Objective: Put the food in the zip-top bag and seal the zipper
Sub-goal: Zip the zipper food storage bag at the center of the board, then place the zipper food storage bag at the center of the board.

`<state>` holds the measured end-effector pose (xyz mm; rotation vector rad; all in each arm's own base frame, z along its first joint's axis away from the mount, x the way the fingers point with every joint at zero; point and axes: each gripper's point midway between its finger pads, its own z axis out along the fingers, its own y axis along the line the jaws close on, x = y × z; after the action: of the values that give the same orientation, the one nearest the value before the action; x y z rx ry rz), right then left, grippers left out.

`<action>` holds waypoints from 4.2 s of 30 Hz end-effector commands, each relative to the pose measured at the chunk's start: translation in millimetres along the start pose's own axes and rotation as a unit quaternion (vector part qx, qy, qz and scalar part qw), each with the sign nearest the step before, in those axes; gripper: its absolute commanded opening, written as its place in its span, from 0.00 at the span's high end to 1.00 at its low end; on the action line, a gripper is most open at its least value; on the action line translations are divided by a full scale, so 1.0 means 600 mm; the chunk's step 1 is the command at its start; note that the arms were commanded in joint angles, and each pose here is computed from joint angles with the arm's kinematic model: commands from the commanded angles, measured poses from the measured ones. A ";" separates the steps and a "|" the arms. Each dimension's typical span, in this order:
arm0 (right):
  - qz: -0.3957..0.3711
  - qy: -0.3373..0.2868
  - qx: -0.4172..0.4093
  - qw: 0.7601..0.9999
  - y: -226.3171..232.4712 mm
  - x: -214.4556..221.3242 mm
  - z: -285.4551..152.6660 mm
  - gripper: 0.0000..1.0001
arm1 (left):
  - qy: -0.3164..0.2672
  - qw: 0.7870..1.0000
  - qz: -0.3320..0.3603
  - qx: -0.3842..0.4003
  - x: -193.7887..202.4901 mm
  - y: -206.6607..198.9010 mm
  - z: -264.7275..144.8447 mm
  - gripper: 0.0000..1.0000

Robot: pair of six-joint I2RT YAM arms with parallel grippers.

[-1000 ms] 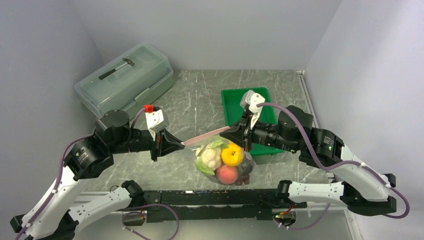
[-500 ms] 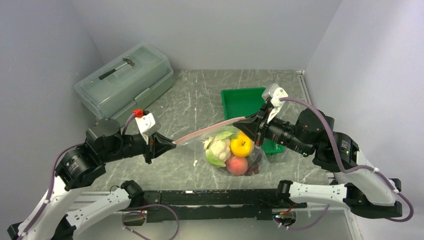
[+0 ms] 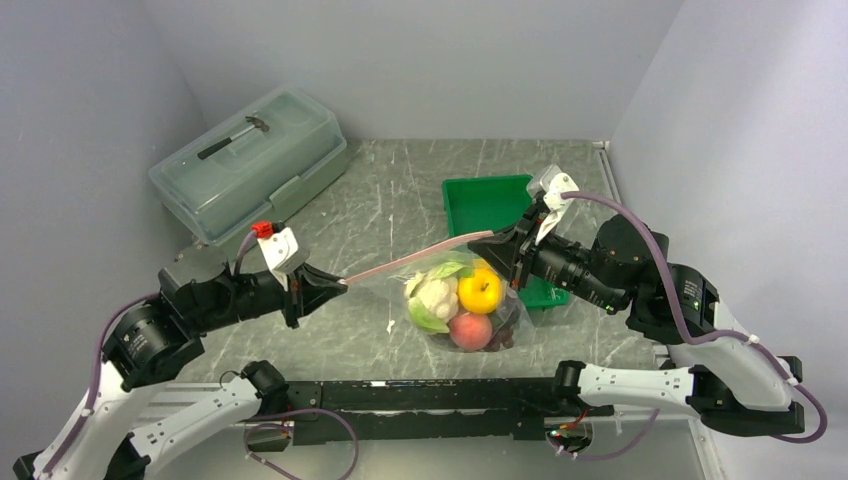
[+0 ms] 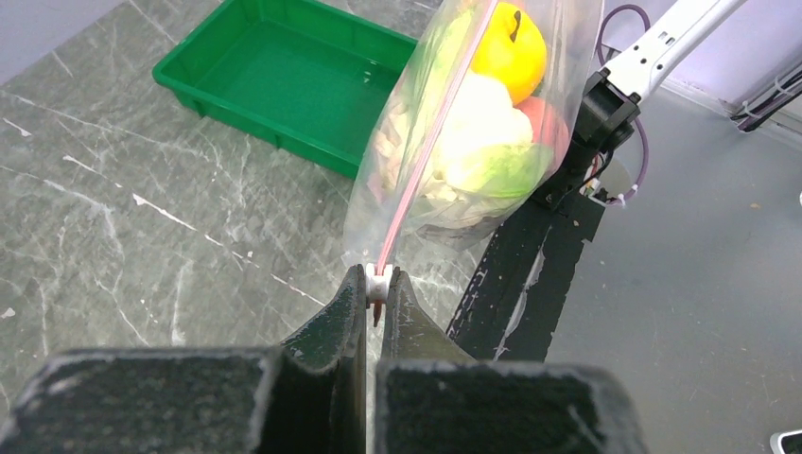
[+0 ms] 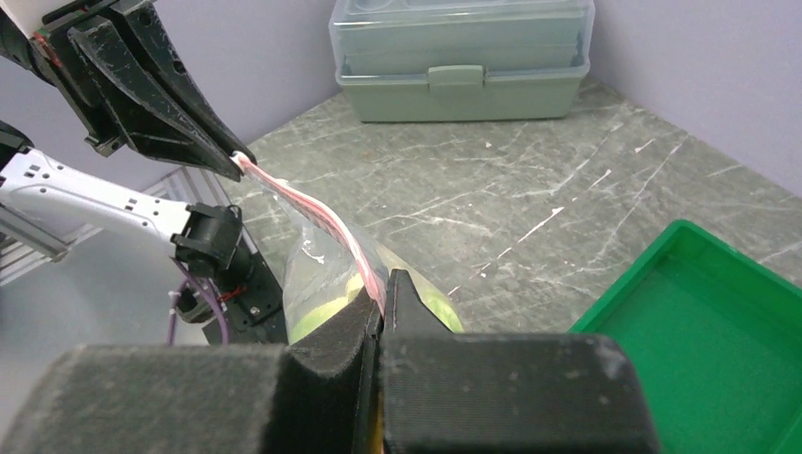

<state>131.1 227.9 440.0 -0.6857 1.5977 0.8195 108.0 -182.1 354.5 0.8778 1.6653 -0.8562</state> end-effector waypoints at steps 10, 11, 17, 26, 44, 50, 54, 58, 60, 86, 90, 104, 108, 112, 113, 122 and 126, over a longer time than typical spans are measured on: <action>0.020 -0.109 0.013 0.994 -0.008 -0.110 -0.028 1.00 | 0.031 0.998 -0.009 -0.051 0.010 0.027 -0.009 0.42; 0.018 -0.105 0.011 0.994 -0.007 -0.107 -0.025 1.00 | 0.032 0.998 -0.008 -0.051 0.007 0.028 -0.008 0.38; 0.006 -0.086 -0.004 0.996 0.004 -0.090 -0.010 1.00 | 0.016 0.998 0.009 -0.053 -0.024 0.032 -0.002 0.27; -0.008 -0.060 -0.027 0.998 0.020 -0.068 0.013 1.00 | -0.005 0.999 0.029 -0.036 -0.073 0.027 0.013 0.12; -0.040 0.034 -0.139 0.989 0.087 0.007 0.051 1.00 | -0.030 0.997 0.063 0.014 -0.129 0.004 0.029 0.00; -0.044 0.055 -0.171 0.983 0.105 0.024 0.056 1.00 | -0.023 0.997 0.065 0.037 -0.127 -0.004 0.045 0.00; -0.043 0.062 -0.183 0.980 0.114 0.030 0.062 1.00 | -0.012 0.995 0.061 0.073 -0.120 -0.020 0.054 0.00; -0.041 0.069 -0.199 0.977 0.124 0.037 0.069 1.00 | -0.002 0.992 0.060 0.111 -0.111 -0.039 0.058 0.00; -0.040 0.067 -0.210 0.975 0.130 0.036 0.069 1.00 | 0.003 0.990 0.057 0.130 -0.104 -0.048 0.059 0.00; -0.027 0.006 -0.219 0.975 0.142 -0.034 0.065 1.00 | 0.054 0.976 0.013 0.210 -0.019 -0.075 0.091 0.07; -0.025 0.003 -0.221 0.975 0.143 -0.038 0.063 1.00 | 0.052 0.976 0.013 0.212 -0.018 -0.076 0.092 0.13; -0.021 -0.005 -0.224 0.974 0.143 -0.040 0.055 1.00 | 0.069 0.973 0.008 0.218 -0.014 -0.074 0.101 0.70; -0.021 -0.003 -0.220 0.975 0.141 -0.036 0.057 1.00 | 0.069 0.974 0.007 0.217 -0.014 -0.073 0.104 1.00; -0.020 -0.001 -0.211 0.977 0.136 -0.031 0.061 1.00 | 0.066 0.975 0.010 0.212 -0.017 -0.071 0.104 1.00; -0.020 0.000 -0.208 0.978 0.134 -0.029 0.062 1.00 | 0.066 0.976 0.009 0.209 -0.017 -0.069 0.105 1.00; -0.017 0.012 -0.145 0.989 0.098 -0.016 0.077 0.91 | 0.058 0.988 0.015 0.139 -0.026 -0.035 0.107 1.00; -0.016 0.015 -0.111 0.994 0.077 -0.007 0.080 0.76 | 0.054 0.993 0.020 0.100 -0.031 -0.014 0.108 1.00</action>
<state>109.9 305.5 414.0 -1.0212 1.6168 0.9987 118.1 -251.2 333.1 1.1837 1.7445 -1.0776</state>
